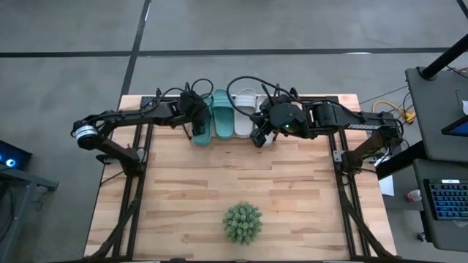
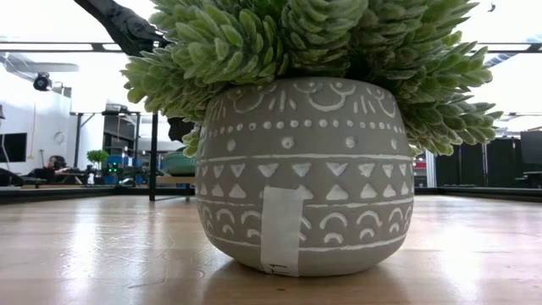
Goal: Pick and place slides into the shelf
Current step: Return to Home Position
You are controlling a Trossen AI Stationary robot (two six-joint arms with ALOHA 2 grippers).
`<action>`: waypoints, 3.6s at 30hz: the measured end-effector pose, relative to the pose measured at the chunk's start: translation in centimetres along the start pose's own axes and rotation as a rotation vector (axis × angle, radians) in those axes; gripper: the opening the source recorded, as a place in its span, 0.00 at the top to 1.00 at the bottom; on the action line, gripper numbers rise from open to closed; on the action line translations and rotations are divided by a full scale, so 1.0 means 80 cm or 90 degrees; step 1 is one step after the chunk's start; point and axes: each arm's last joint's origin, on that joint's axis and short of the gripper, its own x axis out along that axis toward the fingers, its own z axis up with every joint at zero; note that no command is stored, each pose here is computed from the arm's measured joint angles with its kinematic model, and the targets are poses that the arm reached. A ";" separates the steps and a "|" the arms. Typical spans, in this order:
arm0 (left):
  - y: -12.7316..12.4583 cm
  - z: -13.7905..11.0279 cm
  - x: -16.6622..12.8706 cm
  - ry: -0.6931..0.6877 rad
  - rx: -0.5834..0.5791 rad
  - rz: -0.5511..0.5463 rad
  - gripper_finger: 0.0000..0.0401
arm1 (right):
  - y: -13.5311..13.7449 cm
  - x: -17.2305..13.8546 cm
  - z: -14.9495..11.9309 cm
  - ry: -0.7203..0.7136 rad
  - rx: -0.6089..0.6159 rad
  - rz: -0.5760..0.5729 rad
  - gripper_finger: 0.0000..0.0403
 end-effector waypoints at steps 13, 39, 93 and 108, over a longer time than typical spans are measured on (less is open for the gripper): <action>-0.018 0.011 -0.030 -0.037 -0.007 -0.021 0.47 | 0.000 0.001 -0.001 0.002 0.002 -0.001 0.84; -0.022 0.018 -0.155 -0.261 -0.177 -0.096 0.47 | 0.007 0.001 0.005 -0.022 0.003 0.053 0.84; 0.025 0.041 -0.346 -0.616 -0.343 -0.370 0.99 | -0.037 -0.146 0.058 -0.308 0.065 0.245 0.84; 0.028 0.034 -0.350 -0.626 -0.343 -0.378 1.00 | -0.062 -0.174 0.053 -0.315 0.077 0.228 0.98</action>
